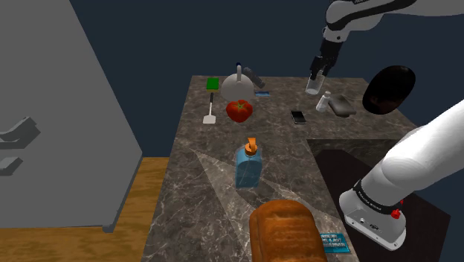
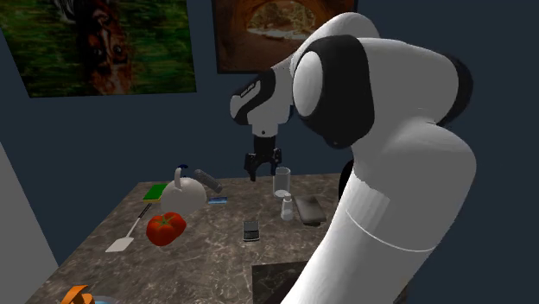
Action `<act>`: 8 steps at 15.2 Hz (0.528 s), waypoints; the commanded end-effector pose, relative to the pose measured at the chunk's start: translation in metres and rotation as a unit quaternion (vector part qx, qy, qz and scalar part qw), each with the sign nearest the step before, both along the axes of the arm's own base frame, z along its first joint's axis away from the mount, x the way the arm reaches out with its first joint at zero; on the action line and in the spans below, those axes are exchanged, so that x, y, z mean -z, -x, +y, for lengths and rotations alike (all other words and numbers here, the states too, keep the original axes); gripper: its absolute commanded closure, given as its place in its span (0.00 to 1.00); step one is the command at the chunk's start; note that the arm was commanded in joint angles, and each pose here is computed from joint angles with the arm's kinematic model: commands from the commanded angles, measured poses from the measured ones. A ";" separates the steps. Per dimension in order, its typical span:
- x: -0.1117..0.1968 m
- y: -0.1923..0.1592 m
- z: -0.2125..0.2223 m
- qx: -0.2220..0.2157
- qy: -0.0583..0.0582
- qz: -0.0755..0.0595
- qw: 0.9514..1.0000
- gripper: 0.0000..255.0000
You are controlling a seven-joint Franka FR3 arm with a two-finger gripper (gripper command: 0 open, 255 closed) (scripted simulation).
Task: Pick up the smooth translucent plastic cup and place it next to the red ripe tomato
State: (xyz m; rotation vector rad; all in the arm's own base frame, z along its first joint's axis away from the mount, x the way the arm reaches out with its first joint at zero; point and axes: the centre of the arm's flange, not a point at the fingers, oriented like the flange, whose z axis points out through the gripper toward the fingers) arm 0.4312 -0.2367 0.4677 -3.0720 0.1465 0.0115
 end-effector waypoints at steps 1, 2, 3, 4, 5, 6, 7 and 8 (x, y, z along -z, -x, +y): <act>0.011 -0.013 -0.022 0.003 0.003 -0.001 1.000 0.00; 0.015 -0.019 -0.032 0.004 0.005 -0.001 1.000 0.00; 0.019 -0.024 -0.043 0.005 0.006 -0.001 1.000 0.00; 0.023 -0.030 -0.054 0.007 0.007 -0.002 1.000 0.00; 0.027 -0.036 -0.064 0.008 0.008 -0.002 1.000 0.00; 0.031 -0.042 -0.075 0.010 0.010 -0.002 1.000 0.00; 0.035 -0.047 -0.086 0.011 0.011 -0.003 1.000 0.00; 0.038 -0.053 -0.097 0.012 0.012 -0.003 1.000 0.00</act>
